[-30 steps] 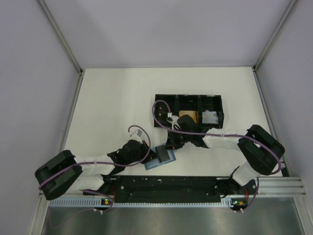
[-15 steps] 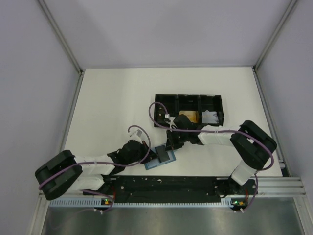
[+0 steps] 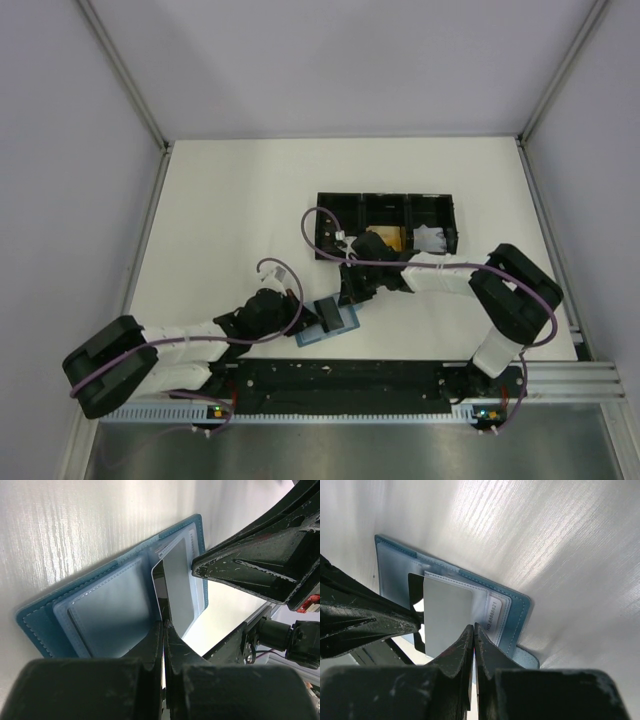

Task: Take the credit cards out of the card holder
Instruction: Remove the credit card from the card holder.

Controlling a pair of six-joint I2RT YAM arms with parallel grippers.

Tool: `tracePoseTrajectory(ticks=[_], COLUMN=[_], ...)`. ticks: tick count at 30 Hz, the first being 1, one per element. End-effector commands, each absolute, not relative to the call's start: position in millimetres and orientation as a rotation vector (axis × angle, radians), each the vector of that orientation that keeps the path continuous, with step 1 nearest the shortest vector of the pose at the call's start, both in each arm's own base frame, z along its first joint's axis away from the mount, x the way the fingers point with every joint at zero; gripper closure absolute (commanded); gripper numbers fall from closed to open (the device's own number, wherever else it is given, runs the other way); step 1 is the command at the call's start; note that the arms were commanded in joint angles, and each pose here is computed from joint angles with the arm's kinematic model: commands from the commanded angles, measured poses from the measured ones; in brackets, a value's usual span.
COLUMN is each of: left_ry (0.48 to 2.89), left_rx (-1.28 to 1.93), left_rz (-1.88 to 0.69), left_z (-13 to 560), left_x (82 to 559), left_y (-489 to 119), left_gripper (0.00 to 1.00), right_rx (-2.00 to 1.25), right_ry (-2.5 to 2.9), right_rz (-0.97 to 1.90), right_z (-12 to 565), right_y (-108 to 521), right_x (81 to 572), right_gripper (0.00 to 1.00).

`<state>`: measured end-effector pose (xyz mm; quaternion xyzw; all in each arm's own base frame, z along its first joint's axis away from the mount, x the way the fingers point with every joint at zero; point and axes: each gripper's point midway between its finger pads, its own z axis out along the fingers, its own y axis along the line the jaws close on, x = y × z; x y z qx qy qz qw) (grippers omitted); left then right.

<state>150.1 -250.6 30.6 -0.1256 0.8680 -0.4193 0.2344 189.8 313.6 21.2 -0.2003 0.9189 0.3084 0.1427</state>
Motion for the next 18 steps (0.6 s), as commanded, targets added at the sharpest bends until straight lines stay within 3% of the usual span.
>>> tracePoseTrajectory(ticks=[1,18], left_ry=[2.389,2.230], left_rx=[-0.364,-0.419], left_rz=[-1.112,-1.039], left_z=[25,37], left_x=[149,152], left_y=[-242,-201], left_gripper=[1.00,1.00], right_rx=[-0.611,-0.645], right_ry=[2.816,2.685], right_rz=[0.528,0.644], right_z=[-29,3], right_y=[261,279], right_x=[179,191], right_gripper=[0.98,1.00])
